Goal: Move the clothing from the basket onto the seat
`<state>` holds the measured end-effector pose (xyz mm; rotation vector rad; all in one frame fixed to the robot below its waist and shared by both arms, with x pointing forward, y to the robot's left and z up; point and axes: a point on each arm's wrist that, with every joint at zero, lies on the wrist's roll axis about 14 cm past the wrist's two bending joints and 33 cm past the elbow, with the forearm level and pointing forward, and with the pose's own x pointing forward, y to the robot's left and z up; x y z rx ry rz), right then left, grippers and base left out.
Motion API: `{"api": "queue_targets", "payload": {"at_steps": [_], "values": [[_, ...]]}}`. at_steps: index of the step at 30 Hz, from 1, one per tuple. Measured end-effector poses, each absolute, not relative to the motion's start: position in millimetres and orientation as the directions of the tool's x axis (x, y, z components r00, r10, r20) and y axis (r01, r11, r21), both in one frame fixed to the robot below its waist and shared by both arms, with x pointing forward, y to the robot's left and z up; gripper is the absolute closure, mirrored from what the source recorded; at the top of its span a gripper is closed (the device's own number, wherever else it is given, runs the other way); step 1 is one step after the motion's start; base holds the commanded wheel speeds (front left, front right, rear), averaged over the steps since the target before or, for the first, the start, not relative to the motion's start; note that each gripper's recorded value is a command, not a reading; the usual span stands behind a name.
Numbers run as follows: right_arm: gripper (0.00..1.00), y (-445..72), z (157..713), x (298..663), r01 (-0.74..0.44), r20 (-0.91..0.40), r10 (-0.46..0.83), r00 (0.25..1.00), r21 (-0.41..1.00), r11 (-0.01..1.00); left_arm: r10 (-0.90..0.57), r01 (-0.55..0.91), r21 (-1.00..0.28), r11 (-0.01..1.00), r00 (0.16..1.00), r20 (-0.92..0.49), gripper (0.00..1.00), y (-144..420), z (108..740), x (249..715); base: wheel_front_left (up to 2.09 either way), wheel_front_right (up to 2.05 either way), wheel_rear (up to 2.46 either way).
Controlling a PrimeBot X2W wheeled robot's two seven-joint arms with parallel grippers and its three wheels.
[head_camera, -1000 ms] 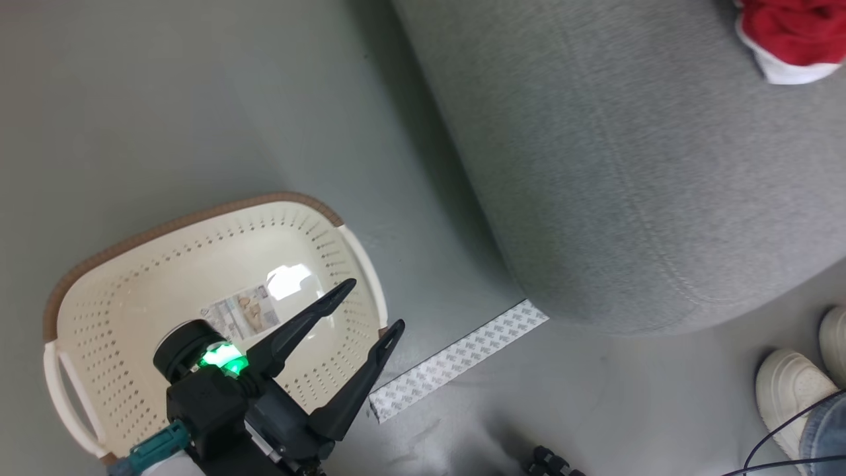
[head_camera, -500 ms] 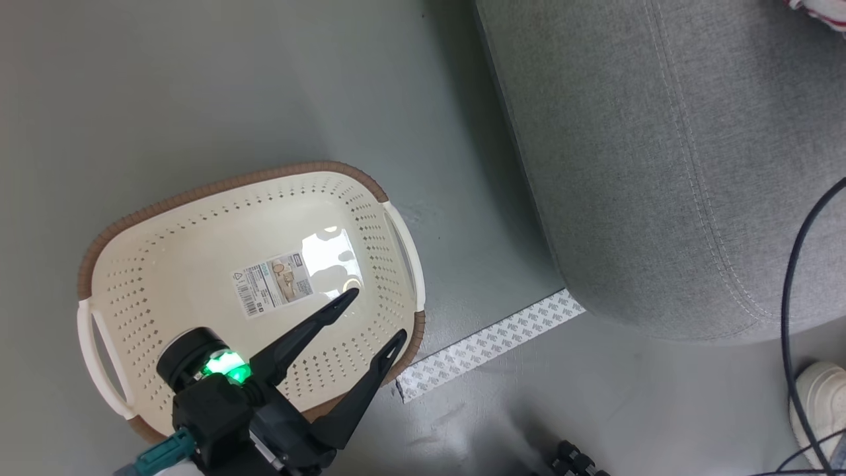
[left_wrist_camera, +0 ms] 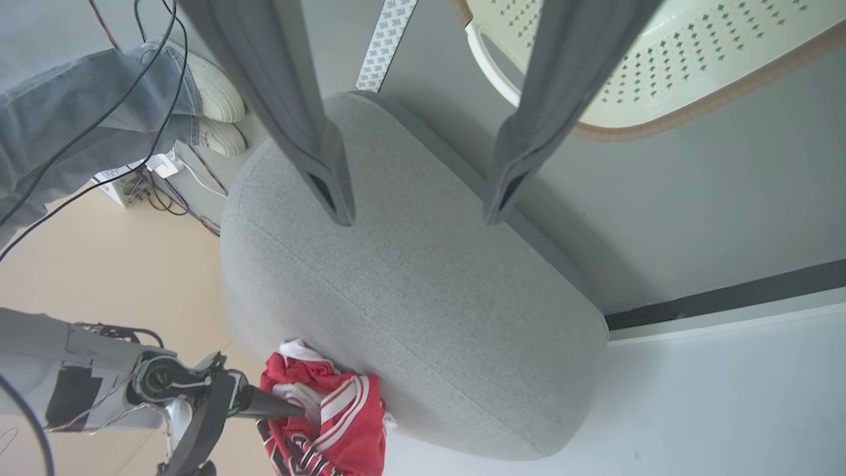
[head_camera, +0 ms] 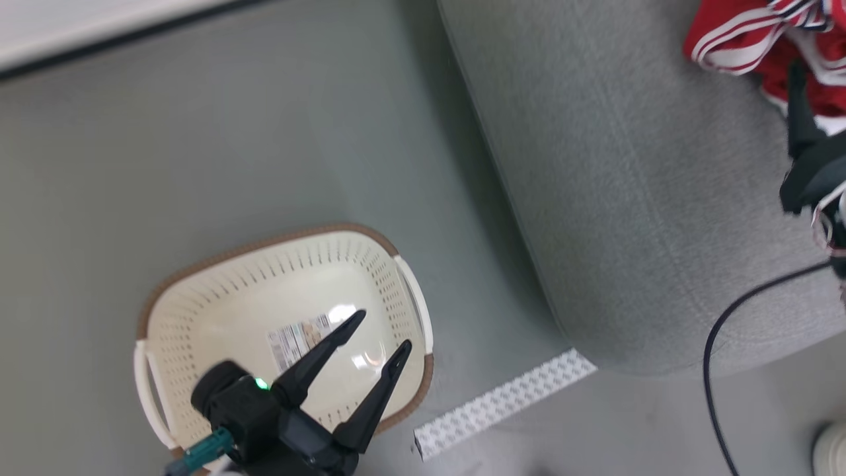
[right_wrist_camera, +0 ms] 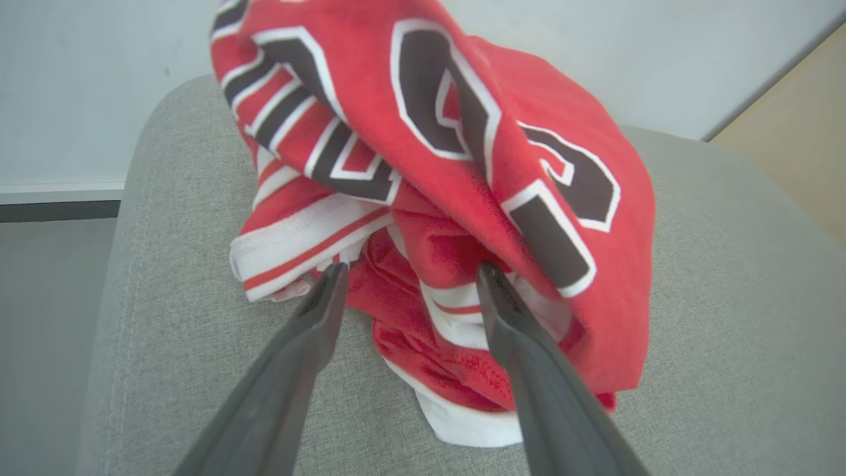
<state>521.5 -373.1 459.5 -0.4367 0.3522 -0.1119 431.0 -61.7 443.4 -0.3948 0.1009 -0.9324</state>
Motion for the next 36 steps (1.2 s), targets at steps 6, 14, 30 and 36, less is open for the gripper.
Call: {"api": "queue_targets", "payload": {"at_steps": [6,14,30,36], "values": [[0.00,-353,479,487,-0.002,-0.278,-0.120,0.953,-0.402,0.915,-0.727,0.696,-0.376,0.611,0.682,0.082,0.00,-50,463,424,0.00,0.00,0.00],[0.00,-318,495,437,-0.043,-0.228,-0.039,0.973,-0.347,0.937,-0.619,0.613,-0.339,0.714,0.778,0.102,0.00,-22,497,407,0.00,0.00,0.00],[0.00,-215,549,395,-0.072,0.081,0.076,0.994,-0.054,0.996,-0.162,0.224,-0.267,0.937,0.958,0.235,0.00,114,561,371,0.00,0.00,0.00],[0.00,-166,556,387,-0.141,0.135,0.134,0.982,0.045,0.989,0.009,0.062,-0.263,0.963,0.966,0.260,0.00,165,569,348,0.00,0.00,0.00]]}}
